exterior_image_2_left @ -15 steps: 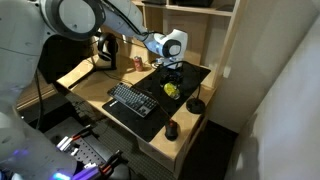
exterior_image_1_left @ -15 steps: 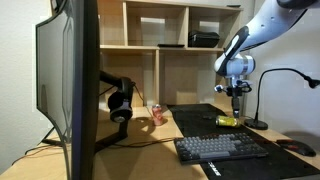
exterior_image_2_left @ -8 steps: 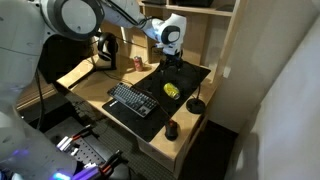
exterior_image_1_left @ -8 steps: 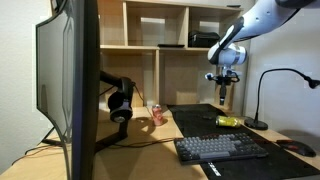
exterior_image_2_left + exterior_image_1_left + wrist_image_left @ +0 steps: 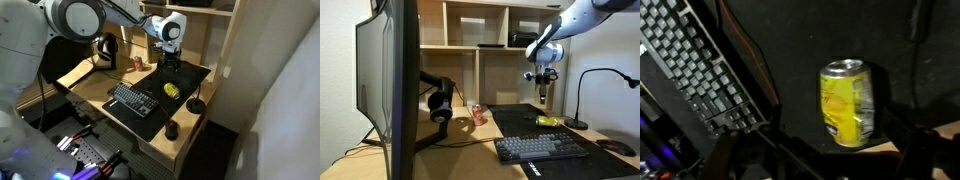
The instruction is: Pick the two bottles and move them to the left on the desk, then turn on the desk lamp
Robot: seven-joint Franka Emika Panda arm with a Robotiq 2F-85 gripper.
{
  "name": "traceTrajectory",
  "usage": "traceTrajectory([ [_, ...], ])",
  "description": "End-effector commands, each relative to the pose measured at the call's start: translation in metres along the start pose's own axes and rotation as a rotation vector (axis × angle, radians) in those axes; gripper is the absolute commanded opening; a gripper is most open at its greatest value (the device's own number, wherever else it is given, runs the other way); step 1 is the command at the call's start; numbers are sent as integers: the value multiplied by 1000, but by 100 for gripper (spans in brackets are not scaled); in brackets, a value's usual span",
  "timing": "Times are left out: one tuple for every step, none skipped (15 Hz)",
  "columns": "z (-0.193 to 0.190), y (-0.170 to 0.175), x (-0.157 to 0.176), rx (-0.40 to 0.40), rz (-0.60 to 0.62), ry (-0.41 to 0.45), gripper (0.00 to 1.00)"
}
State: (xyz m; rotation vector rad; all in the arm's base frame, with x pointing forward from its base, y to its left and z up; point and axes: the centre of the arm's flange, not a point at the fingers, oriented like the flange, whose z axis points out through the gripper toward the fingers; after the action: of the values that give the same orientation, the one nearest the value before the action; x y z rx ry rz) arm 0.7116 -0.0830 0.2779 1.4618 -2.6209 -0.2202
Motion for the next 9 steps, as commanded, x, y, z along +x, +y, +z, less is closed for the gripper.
traceTrajectory([
  [40,-4,15,-135,-2,69,100],
  [50,-4,20,-146,2,73,100],
  [59,-5,26,-155,15,76,100],
  [67,-7,33,-163,33,71,100],
  [73,-8,38,-168,30,59,100],
  [85,-11,44,-135,22,37,100],
  [93,-15,50,-110,32,17,100],
  [99,-17,53,-94,39,-4,100],
  [99,-17,55,-63,35,-34,100],
])
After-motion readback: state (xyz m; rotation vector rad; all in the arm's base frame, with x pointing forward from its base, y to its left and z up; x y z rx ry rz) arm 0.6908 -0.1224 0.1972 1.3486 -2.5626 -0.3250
